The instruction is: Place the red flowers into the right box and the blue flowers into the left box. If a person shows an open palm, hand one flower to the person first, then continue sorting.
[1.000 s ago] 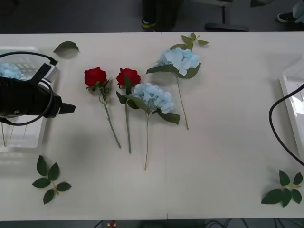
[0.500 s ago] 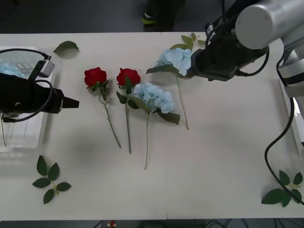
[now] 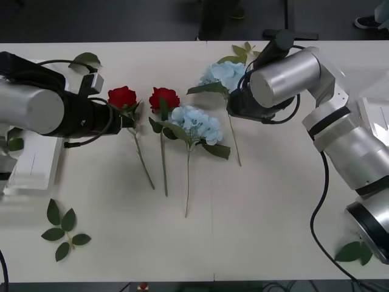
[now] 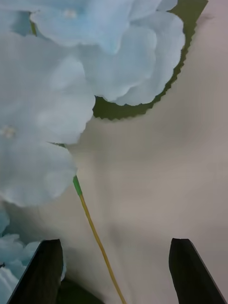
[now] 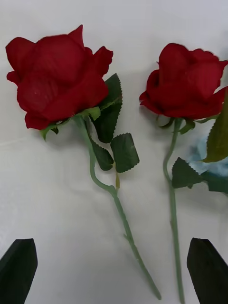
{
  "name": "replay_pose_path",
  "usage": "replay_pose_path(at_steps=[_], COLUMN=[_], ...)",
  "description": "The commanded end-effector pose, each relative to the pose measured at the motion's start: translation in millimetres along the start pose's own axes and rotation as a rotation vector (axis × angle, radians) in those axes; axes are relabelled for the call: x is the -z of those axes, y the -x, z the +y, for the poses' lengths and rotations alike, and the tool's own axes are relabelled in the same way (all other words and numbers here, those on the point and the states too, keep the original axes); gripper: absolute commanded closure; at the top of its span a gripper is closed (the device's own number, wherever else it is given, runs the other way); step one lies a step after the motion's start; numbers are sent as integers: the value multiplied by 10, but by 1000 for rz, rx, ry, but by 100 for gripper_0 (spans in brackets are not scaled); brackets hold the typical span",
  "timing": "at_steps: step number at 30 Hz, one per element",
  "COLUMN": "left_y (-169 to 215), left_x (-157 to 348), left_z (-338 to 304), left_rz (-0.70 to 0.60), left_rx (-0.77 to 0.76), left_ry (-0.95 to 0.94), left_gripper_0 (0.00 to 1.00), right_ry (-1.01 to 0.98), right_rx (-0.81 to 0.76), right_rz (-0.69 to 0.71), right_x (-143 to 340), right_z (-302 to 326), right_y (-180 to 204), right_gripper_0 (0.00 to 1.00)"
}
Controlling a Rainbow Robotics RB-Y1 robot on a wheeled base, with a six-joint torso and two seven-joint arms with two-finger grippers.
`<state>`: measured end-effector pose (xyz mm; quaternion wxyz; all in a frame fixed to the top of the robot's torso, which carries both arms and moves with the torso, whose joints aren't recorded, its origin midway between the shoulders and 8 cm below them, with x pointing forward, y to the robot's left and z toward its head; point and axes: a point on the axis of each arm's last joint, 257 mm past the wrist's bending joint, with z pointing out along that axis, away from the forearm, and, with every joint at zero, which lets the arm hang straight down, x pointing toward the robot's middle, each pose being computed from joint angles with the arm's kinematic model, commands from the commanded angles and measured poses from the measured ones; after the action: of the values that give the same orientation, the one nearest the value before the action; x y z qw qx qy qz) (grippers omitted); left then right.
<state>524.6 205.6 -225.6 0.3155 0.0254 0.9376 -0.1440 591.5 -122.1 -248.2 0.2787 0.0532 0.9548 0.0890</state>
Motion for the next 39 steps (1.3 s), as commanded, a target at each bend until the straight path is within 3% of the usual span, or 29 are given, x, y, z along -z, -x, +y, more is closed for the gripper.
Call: replay_pose_path(at_steps=[1,8,14,16,24,26,28,29,30,31,39], left_y=[148,88,44,30,-51,-72,-96,-100,-122,-121,-169], left_x=[36,-68,-144,-173,-341,-366,-396,-402,-419,-426,-581], left_z=[-61,82,70,73,153,161,154,141,125,110,40], left_rz=[-41,-64,-80,-82,-69,-62,-56,-56,-51,-50,-43], left_rx=[46,112,207,233,254,252,247,249,250,249,250], left_ry=[57,175,206,213,253,260,266,266,265,262,291], left_gripper_0=[9,9,9,9,9,9,9,9,9,9,9], right_ry=[-1,26,40,47,37,32,24,18,4,1,-8], right_rx=[26,44,61,60,95,117,146,155,176,183,183], right_rz=[-64,-120,-161,-165,-178,-180,-185,-186,-187,-187,-185], right_x=[-60,-297,-458,-466,-489,-507,-523,-533,-549,-553,-572], right_z=[115,260,351,391,430,446,463,454,431,430,374], right_y=[136,130,99,93,67,35,6,-8,-28,-35,-52], right_gripper_0=[35,35,9,6,5,17,61,73,95,100,100])
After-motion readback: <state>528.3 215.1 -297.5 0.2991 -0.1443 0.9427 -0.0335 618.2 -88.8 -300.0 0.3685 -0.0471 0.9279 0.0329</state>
